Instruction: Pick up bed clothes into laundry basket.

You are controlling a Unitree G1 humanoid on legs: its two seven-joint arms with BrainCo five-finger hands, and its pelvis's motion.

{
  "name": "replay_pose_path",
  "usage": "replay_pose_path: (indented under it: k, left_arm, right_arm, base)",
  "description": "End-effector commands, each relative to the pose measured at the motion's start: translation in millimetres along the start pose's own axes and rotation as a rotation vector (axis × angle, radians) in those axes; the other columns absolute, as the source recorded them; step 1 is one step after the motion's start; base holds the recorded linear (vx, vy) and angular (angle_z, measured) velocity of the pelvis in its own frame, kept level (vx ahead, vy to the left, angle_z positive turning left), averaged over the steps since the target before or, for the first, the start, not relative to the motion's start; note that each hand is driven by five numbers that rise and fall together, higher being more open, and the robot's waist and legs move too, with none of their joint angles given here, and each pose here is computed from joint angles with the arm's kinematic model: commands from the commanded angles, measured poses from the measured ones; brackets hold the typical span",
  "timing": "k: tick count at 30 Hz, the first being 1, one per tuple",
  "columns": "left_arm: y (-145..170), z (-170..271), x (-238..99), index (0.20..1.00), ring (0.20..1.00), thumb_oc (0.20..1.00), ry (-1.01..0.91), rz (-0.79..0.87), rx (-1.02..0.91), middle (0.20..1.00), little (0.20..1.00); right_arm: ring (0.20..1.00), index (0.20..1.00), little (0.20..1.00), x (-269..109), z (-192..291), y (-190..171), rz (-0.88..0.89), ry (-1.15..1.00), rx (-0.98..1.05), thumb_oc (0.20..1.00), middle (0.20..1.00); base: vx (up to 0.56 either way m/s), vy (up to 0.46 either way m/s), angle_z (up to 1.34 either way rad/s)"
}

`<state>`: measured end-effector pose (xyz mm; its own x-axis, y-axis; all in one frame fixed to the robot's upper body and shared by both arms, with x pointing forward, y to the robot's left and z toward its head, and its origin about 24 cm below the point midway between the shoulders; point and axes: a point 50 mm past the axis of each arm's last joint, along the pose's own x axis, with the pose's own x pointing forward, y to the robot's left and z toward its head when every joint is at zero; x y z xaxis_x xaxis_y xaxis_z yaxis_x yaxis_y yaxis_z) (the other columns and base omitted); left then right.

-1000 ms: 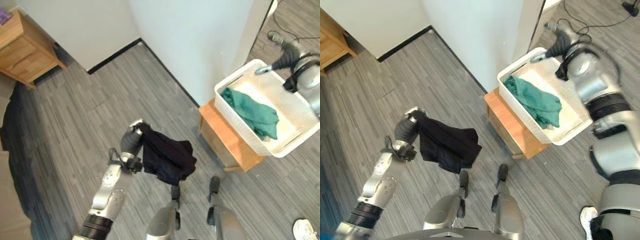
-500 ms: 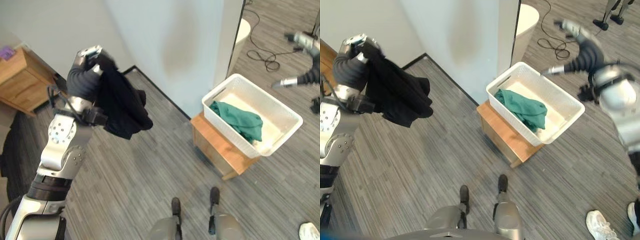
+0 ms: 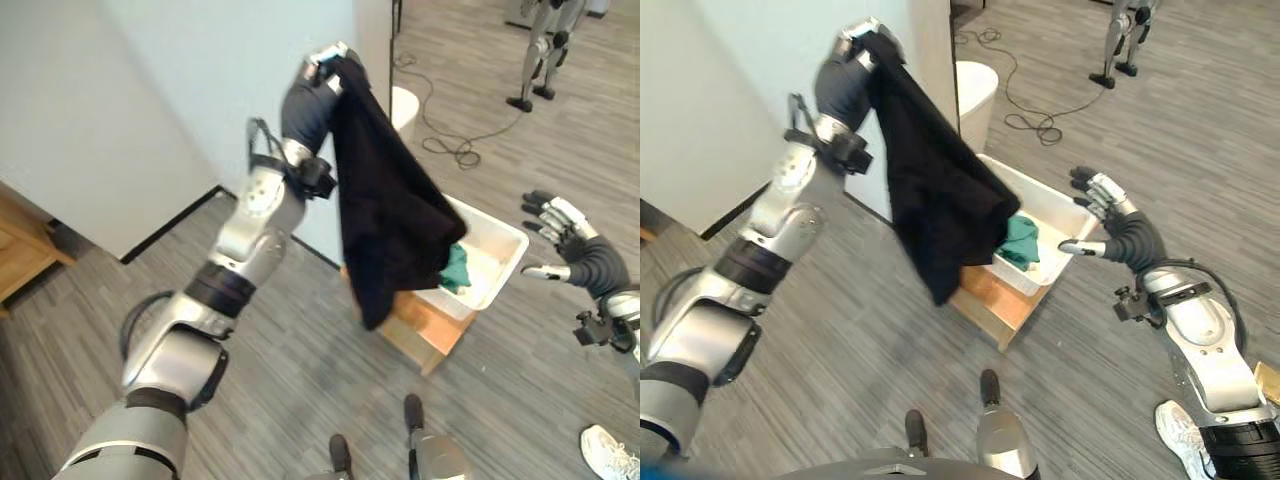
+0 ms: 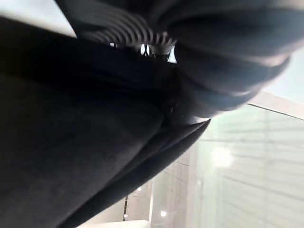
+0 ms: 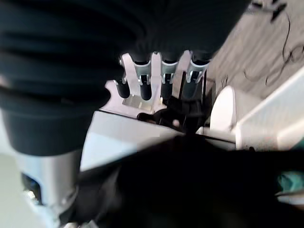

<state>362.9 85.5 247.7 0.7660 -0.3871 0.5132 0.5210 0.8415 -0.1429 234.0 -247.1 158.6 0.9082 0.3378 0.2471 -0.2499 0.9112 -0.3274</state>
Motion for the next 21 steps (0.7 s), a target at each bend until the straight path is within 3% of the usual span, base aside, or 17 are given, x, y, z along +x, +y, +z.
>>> replay_pose_path:
  k: [1,10,21]
  left_arm:
    - [-12.8,49.4,29.9,0.2,0.2,0.2,-0.167,-0.049,0.07,0.2,0.2]
    - [-41.7,45.1,28.7,0.2,0.2,0.2,-0.179,-0.171,0.109,0.2,0.2]
    - [-63.7,89.3,47.6,0.2,0.2,0.2,-0.296,-0.271,0.267,0.2,0.2]
  right_arm:
    - [1.0,1.0,1.0,3.8,29.2,3.7,0.046,-0.175,0.038,1.0,1.0]
    - [1.0,1.0,1.0,6.9,48.1,3.1,0.077,-0.239,-0.003,1.0,1.0]
    - [1.0,1.0,1.0,6.6,43.6,8.9,0.09,-0.223,-0.012,1.0,1.0]
  base:
    - [0.01,0.002,-0.19]
    - [0.04,0.009,-0.14]
    - [0.02,-0.003,0.0]
